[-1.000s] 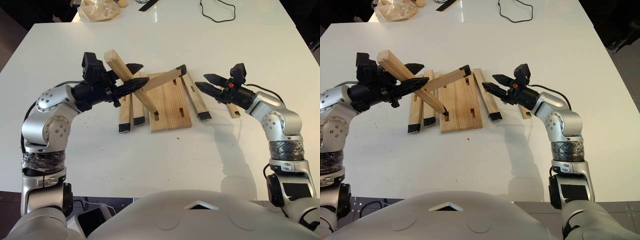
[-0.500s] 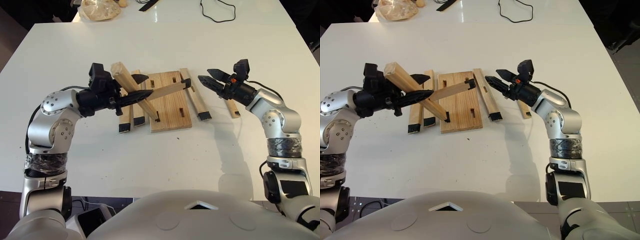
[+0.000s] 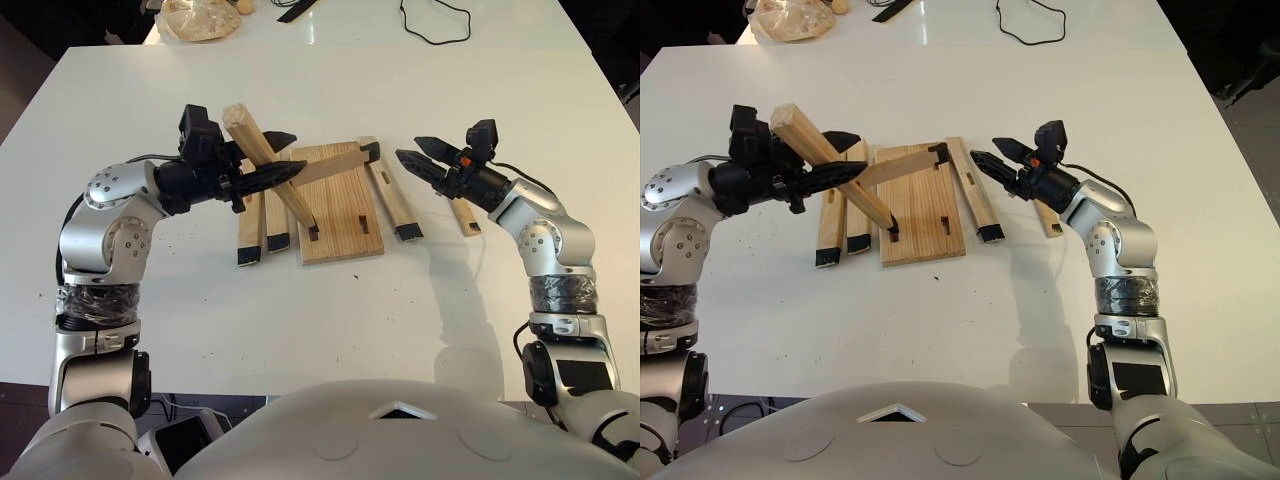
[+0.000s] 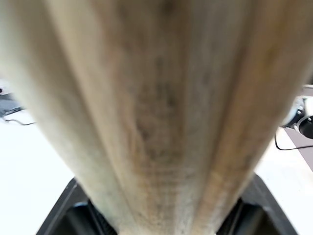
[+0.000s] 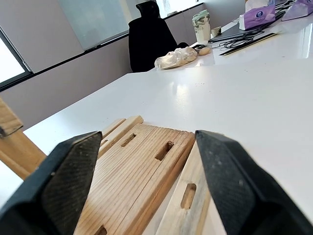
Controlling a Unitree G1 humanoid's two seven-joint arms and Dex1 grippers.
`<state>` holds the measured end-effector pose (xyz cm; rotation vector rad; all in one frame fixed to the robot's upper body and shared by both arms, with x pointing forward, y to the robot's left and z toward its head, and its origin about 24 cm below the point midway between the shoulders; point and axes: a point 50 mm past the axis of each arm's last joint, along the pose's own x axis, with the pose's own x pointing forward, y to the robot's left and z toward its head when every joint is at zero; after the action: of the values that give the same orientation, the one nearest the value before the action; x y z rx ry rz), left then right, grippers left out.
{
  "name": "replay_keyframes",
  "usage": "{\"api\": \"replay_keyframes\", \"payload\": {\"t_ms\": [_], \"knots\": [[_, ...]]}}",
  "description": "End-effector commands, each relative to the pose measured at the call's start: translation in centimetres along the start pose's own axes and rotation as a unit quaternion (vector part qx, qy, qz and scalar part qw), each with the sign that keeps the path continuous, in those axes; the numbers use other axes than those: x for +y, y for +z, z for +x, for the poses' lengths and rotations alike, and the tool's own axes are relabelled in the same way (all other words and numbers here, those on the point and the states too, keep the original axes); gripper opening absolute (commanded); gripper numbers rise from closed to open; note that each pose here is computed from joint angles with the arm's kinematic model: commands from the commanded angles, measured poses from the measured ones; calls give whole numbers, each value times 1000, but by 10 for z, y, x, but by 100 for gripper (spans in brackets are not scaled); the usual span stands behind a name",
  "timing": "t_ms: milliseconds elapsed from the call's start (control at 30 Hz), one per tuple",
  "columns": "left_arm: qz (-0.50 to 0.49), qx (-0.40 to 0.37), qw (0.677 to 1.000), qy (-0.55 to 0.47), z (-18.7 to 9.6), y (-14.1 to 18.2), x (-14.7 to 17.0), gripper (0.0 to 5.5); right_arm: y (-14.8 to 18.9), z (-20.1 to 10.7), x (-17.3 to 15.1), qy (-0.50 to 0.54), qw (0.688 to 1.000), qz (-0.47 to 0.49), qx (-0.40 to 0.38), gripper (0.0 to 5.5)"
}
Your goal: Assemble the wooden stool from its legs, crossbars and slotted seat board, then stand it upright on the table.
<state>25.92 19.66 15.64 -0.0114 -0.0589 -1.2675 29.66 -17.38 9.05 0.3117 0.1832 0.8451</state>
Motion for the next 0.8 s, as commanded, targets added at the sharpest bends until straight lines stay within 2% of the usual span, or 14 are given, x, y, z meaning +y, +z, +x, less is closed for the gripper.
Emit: {"api": "replay_keyframes", "payload": {"t_ms": [33,400,633,800], "knots": [[-17,22,1000,-9,0,-9,-7,204,10,-1,-5,-8,1000,-16,-7,350],[-12,48,999,-12,-6,-11,-5,204,15,2,-14,-20,999,-25,-7,350],[7,22,1000,-5,-7,7,-2,204,13,-1,-15,-20,999,-24,-8,350],[6,23,1000,-8,-7,8,-5,204,16,-1,-17,-33,999,-12,-22,350]]}}
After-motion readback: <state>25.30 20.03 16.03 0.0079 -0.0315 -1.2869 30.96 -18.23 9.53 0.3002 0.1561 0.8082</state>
